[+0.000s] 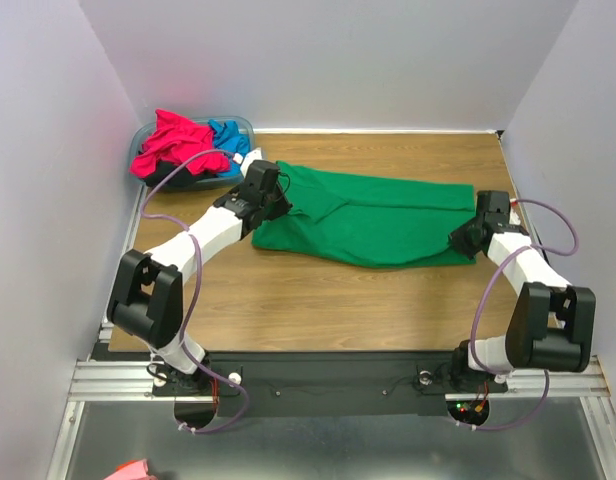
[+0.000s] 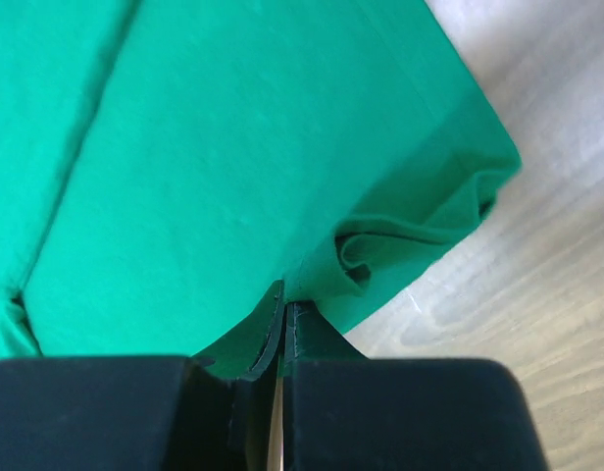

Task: Fold and stack the t-shirts
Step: Fold the tshirt

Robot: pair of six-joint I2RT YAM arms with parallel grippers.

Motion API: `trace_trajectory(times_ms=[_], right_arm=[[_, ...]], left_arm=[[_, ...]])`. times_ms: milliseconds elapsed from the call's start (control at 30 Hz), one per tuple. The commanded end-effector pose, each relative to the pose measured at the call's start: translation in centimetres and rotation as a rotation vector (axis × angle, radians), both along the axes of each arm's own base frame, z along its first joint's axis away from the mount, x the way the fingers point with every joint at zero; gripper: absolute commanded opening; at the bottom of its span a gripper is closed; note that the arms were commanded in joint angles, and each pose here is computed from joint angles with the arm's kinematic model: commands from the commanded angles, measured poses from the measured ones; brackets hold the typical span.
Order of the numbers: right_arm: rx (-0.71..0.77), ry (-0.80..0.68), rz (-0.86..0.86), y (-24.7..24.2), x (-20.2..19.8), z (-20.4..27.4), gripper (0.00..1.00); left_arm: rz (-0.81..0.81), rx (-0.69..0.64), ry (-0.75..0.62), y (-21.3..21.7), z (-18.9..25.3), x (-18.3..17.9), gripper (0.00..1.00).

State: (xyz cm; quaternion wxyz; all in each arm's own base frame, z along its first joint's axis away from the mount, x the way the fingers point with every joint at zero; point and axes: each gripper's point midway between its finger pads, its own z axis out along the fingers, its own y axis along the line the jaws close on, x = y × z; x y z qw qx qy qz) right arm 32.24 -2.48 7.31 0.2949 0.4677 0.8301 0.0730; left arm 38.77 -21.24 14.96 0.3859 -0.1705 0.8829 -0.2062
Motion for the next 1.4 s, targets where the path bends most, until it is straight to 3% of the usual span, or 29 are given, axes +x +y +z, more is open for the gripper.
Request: trace_trajectory(times_ms=[0, 300, 867, 1100, 1167, 1200, 1267, 1367], right_arm=[[-0.054, -0.057, 0.018, -1.1, 2.9, 2.3, 0.0], [-0.074, -0.04, 0.023, -1.7, 4.7, 2.1, 0.0], [-0.107, -0.012, 0.005, -3.0, 8.8, 1.3, 0.01], [-0.11, 0.015, 0.024, -3.3, 11.0, -0.1, 0.09], [-0.121, 0.019, 0.032, -3.6, 12.1, -0.3, 0.15], [-0.133, 0.021, 0.046, -3.7, 12.3, -0.3, 0.29], [-0.142, 0.01, 0.057, -3.8, 12.8, 0.2, 0.48], [-0.155, -0.031, 0.078, -3.7, 13.2, 2.1, 0.77]], left_arm=[[-0.005, -0.007, -0.13, -0.1, 4.4, 3.0, 0.0], [-0.051, 0.01, -0.247, 0.1, 7.2, 5.8, 0.0], [-0.113, -0.008, -0.265, 1.5, 4.3, 11.6, 0.0], [-0.071, -0.023, -0.216, 3.1, 2.1, 14.7, 0.0], [-0.07, -0.013, -0.19, 3.4, 1.1, 15.8, 0.25], [-0.074, -0.012, -0.18, 3.5, 0.8, 16.2, 0.4], [-0.085, -0.012, -0.116, 3.4, -1.2, 16.4, 0.85], [-0.101, -0.029, -0.135, 3.1, -0.1, 16.7, 0.93]])
